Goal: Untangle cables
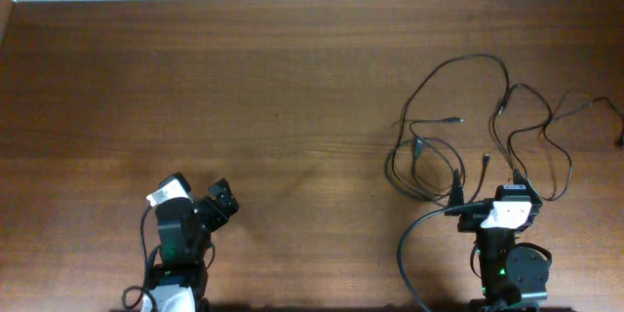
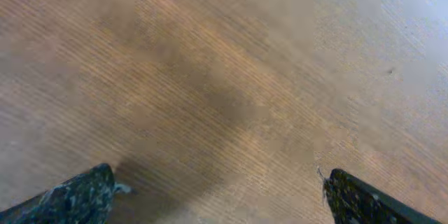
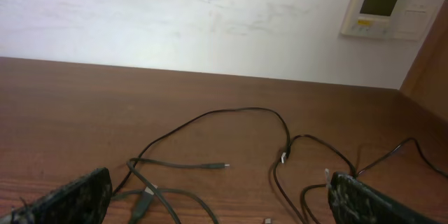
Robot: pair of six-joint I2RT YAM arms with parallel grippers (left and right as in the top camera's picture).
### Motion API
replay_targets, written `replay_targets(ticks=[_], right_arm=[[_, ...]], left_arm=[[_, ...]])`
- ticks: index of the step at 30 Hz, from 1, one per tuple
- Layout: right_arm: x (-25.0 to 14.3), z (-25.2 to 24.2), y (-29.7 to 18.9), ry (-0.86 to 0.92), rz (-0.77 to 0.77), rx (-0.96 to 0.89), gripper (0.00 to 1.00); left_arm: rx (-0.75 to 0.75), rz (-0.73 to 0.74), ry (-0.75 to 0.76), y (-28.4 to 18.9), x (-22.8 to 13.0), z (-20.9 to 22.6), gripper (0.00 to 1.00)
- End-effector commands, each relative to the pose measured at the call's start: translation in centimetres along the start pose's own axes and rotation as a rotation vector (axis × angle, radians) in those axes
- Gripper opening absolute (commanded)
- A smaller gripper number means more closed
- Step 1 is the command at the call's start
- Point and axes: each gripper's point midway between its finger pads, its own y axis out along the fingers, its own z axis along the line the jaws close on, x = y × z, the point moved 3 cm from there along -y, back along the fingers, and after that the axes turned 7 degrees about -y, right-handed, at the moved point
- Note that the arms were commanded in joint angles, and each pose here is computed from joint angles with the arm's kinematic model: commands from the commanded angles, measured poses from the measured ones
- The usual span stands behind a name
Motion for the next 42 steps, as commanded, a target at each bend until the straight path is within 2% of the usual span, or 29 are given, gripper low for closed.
replay_targets(ticks=[1, 5, 10, 13, 18, 19, 26, 29, 32, 40, 42], right_arm=[[-0.3, -0.3, 0.0, 0.011, 0.009, -0.018, 0.99], [-0.3, -0.3, 0.0, 0.011, 0.009, -0.018, 0.99], [-0.3, -0.3, 0.0, 0.011, 0.009, -0.018, 0.98], [-0.3, -0.3, 0.0, 0.011, 0.009, -0.018, 0.99], [-0.3, -0.3, 0.0, 0.011, 0.009, -0.018, 0.98], [-0.3, -0.3, 0.0, 0.011, 0.009, -0.018, 0.99], [-0.3, -0.3, 0.0, 0.011, 0.009, -0.018, 0.99], [-0.3, -0.3, 0.0, 0.011, 0.009, -0.018, 0.99], [-0.3, -0.3, 0.0, 0.011, 0.009, -0.018, 0.98], [-0.3, -0.3, 0.0, 0.011, 0.009, -0.018, 0.99], [-0.3, -0.3, 0.0, 0.011, 0.009, -0.018, 0.99]], left_arm=[[0.111, 0.065, -0.034, -1.1, -2.6, 2.9, 0.98], [0.073, 0.029, -0.026, -1.8, -1.9, 2.2, 0.98], [-0.097, -0.114, 0.008, -3.3, 0.9, -0.9, 0.98], [-0.163, -0.156, 0.066, -4.0, 1.4, -2.3, 0.98], [-0.276, -0.283, 0.070, -6.0, 3.4, -4.3, 0.98], [-0.279, -0.317, 0.067, -6.3, 3.9, -4.3, 0.98], [-0.240, -0.508, 0.595, -8.2, 5.3, -5.5, 0.98], [-0.224, -0.560, 0.709, -8.8, 5.7, -5.9, 0.98], [-0.231, -0.604, 0.758, -9.4, 5.9, -6.3, 0.98], [-0.216, -0.607, 0.752, -9.4, 6.0, -6.1, 0.98], [-0.211, -0.606, 0.691, -9.4, 6.2, -5.9, 0.98]])
